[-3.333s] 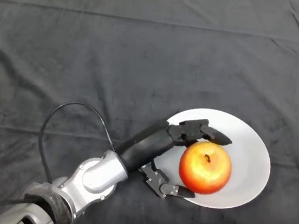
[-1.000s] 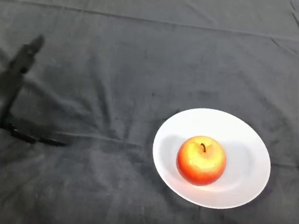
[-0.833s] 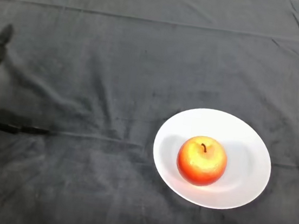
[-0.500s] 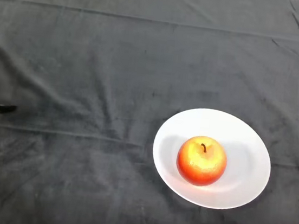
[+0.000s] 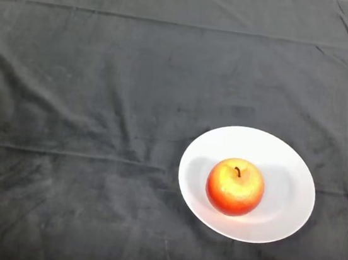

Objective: Move the apple to the plate

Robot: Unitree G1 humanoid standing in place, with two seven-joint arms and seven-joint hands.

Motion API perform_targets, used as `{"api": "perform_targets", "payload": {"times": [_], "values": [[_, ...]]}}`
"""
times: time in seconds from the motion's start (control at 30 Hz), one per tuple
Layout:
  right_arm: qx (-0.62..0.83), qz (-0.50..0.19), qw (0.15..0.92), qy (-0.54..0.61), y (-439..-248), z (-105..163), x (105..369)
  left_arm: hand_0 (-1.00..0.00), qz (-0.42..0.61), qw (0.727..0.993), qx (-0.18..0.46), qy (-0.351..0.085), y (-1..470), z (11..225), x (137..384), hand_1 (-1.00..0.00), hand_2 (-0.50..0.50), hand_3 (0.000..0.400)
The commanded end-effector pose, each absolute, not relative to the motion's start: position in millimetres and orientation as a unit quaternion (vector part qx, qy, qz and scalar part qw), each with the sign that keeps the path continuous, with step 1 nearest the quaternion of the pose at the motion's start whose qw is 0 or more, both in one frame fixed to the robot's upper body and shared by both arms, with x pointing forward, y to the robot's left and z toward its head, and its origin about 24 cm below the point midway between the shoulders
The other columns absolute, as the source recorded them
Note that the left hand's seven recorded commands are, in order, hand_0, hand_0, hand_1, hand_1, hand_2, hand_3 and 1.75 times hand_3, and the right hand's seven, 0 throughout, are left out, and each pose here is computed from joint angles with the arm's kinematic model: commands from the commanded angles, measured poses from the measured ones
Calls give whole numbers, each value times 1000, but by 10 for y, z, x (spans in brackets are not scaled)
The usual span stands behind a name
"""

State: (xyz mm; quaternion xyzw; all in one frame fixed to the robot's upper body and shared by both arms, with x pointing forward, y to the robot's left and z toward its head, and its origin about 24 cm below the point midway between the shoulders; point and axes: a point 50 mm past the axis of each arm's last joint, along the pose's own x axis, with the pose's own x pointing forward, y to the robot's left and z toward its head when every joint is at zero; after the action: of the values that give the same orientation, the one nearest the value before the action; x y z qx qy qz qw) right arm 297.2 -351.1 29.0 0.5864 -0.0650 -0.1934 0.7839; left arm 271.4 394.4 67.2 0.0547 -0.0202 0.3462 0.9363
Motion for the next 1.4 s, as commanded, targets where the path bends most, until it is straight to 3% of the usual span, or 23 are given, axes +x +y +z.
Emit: {"api": "perform_targets", "payload": {"times": [0.03,0.47,1.4], "values": [[586,-194,783,-85,-3582,377,2980,0,405,913,57,-10,4243,740,2477,0,0,0],[586,-194,783,-85,-3582,377,2980,0,472,880,-45,-40,4285,743,2455,0,0,0],[586,-194,783,-85,-3581,377,2980,0,449,891,-45,-49,4227,747,2503,0,0,0]]}}
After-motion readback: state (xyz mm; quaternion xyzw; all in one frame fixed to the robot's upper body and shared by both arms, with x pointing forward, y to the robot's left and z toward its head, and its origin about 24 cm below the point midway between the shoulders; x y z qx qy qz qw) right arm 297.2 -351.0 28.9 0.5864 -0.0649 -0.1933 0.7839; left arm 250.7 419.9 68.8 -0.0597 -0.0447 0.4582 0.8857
